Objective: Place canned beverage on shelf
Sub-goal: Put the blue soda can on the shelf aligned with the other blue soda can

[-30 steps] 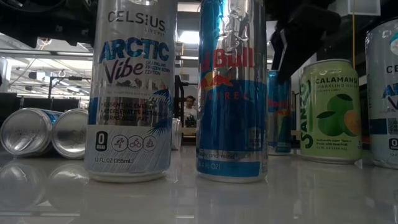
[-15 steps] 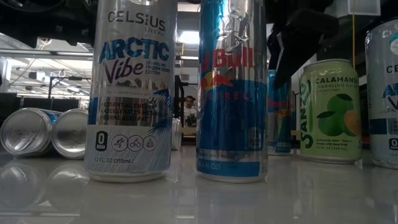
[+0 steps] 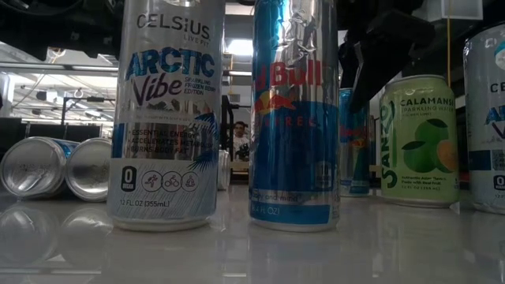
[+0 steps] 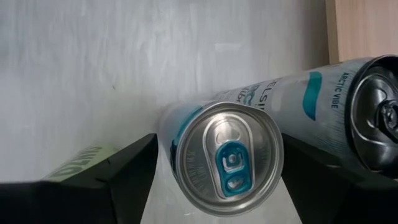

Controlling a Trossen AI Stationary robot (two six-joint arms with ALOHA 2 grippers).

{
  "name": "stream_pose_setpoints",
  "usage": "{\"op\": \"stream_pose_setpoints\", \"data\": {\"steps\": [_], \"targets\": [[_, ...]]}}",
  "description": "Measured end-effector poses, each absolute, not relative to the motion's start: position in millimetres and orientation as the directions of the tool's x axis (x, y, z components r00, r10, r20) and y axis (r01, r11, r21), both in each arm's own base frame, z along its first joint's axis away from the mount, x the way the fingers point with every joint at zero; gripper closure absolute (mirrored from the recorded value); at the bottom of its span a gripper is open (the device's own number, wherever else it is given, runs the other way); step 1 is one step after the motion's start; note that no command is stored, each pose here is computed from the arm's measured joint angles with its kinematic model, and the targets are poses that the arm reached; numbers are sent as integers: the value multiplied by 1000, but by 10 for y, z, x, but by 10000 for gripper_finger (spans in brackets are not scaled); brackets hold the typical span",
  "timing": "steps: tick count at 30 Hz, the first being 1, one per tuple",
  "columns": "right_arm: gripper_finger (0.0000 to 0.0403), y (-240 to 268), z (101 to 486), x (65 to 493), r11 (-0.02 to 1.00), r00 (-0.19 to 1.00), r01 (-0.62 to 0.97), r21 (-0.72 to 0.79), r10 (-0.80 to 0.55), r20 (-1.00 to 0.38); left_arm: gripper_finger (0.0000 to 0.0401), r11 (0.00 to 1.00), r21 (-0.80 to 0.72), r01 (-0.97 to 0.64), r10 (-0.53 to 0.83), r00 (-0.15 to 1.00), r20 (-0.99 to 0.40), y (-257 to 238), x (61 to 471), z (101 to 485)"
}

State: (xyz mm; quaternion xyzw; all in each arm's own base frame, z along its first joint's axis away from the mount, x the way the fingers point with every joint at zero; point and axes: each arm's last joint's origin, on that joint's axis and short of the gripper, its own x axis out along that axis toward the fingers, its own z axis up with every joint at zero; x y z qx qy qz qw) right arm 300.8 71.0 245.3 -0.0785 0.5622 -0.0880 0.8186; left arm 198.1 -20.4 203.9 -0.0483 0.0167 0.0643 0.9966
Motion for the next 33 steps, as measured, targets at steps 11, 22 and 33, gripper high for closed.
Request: {"op": "stream_pose_setpoints", "data": {"steps": [11,22,33], "targets": [[93,708,2348,3003,973,364,55,-226,-230,-903,321,987,-94,-130,127,991,-40,-203,1981,2039],[118,707,2266,2995,973,372,57,-222,-227,-900,321,987,-94,-130,127,991,-40,-204,1981,2038],[164,713,2333,3007,974,368,53,-218,-222,-903,321,987,-94,-130,127,991,-40,-204,1981,2038]]}}
